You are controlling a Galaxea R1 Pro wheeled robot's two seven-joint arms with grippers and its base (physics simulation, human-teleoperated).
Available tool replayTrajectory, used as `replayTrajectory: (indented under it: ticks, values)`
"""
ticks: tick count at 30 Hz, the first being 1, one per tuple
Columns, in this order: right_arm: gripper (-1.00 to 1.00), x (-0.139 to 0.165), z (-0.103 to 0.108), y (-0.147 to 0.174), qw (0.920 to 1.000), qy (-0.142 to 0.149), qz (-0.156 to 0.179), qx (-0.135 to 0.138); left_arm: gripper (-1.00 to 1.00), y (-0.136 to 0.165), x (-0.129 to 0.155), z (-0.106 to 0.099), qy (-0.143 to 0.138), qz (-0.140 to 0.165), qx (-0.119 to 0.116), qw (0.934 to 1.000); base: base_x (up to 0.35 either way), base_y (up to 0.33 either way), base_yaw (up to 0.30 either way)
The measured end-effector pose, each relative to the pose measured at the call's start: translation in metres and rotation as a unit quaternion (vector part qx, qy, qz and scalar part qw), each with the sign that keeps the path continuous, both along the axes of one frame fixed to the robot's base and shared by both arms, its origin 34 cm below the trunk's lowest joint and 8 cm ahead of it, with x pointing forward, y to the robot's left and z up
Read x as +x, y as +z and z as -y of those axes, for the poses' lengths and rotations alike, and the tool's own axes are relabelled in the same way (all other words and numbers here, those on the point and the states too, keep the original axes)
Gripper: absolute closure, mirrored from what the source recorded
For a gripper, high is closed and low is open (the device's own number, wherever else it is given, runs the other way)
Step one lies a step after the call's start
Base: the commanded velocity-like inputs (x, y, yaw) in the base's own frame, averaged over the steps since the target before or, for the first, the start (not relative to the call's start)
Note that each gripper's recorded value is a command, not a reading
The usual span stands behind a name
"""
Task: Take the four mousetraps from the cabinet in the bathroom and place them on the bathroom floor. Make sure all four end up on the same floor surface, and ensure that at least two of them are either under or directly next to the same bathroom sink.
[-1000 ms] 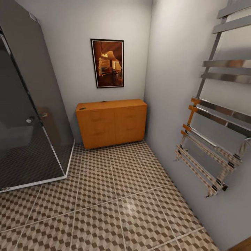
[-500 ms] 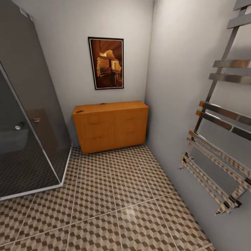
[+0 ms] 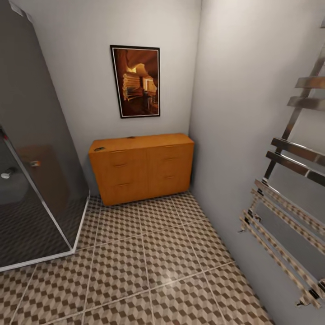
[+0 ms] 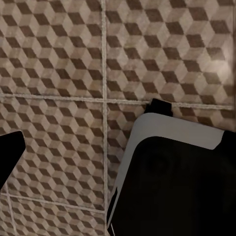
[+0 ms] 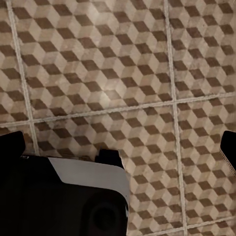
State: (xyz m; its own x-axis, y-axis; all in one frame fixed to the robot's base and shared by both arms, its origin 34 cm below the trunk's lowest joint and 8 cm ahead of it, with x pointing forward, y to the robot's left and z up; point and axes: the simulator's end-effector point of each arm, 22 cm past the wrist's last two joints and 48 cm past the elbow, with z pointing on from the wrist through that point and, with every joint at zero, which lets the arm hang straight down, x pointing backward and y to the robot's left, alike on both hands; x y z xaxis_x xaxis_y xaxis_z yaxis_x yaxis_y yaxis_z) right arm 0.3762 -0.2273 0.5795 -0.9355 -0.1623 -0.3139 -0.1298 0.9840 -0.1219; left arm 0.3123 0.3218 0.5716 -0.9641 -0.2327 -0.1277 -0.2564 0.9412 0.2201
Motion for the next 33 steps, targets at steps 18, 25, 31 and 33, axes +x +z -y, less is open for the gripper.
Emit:
replayTrajectory:
  ticks: [18, 25, 31, 33]
  values:
    - [-1.0, 0.0009, 0.0001, 0.0002, 1.0, -0.002, 0.001, 0.0, -1.0, 0.0, -0.0002, -0.0001, 0.0, 0.0, 0.0, 1.0, 0.327, 0.0, 0.0]
    - [-1.0, 0.0016, -0.0013, 0.0005, 1.0, -0.003, 0.002, 0.001, -1.0, 0.0, -0.0002, -0.0002, 0.0, 0.0, 0.0, 1.0, 0.303, 0.0, 0.0]
    - [-1.0, 0.0013, -0.0032, 0.0005, 1.0, -0.002, 0.002, 0.003, -1.0, 0.0, -0.0004, -0.001, 0.0, 0.0, 0.001, 1.0, 0.301, 0.0, 0.0]
    - [-1.0, 0.0014, -0.0038, 0.0005, 1.0, -0.002, 0.002, 0.003, -1.0, 0.0, -0.0004, -0.001, 0.0, 0.0, 0.001, 1.0, 0.3, 0.0, 0.0]
